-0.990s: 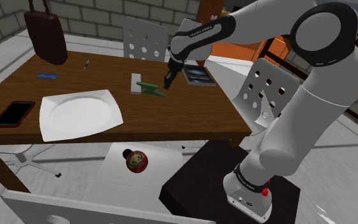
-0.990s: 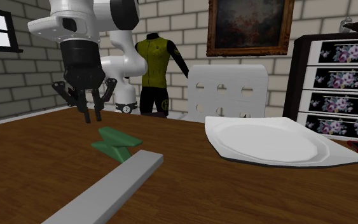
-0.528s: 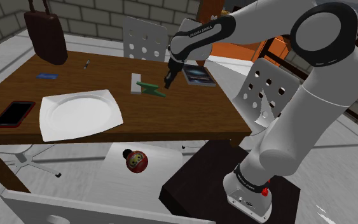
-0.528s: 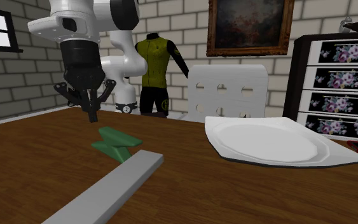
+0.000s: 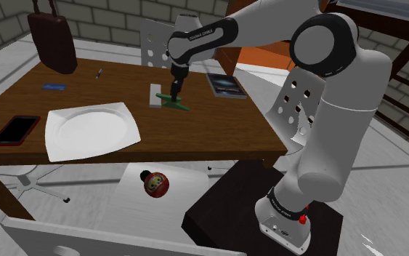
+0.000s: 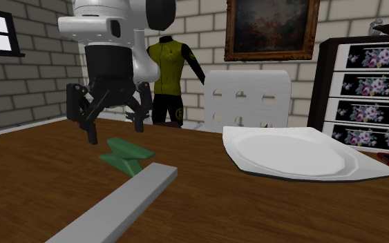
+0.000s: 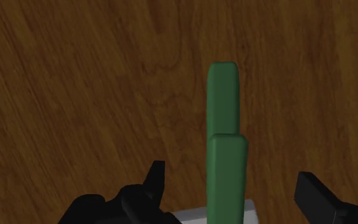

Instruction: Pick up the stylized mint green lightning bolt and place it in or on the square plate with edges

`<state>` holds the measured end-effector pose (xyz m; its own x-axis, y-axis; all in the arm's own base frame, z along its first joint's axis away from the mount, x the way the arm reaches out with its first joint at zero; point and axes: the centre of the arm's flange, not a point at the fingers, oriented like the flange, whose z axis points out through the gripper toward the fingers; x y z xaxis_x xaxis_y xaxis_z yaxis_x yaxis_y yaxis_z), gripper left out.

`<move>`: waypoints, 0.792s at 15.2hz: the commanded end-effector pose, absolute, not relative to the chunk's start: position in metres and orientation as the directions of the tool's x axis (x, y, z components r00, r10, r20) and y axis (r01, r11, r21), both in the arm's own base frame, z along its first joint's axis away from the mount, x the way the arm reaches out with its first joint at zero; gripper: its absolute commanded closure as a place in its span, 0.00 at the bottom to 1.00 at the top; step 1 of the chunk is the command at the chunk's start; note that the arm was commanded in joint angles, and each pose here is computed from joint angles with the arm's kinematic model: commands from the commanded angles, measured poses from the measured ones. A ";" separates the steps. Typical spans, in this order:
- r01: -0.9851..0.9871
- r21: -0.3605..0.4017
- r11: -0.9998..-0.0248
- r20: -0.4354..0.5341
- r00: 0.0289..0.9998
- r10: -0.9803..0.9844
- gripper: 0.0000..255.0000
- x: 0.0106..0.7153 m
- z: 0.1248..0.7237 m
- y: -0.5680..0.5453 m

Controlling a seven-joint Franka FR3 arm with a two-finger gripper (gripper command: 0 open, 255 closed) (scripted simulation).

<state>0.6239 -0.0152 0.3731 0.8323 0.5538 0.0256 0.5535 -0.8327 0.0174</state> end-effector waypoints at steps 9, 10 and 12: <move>0.580 0.019 -0.815 0.005 0.815 0.580 0.00 0.635 0.331 -0.007; 0.580 0.019 -0.815 0.005 0.815 0.580 0.00 0.635 0.331 -0.007; 0.580 0.019 -0.815 0.005 0.815 0.580 0.00 0.635 0.331 -0.007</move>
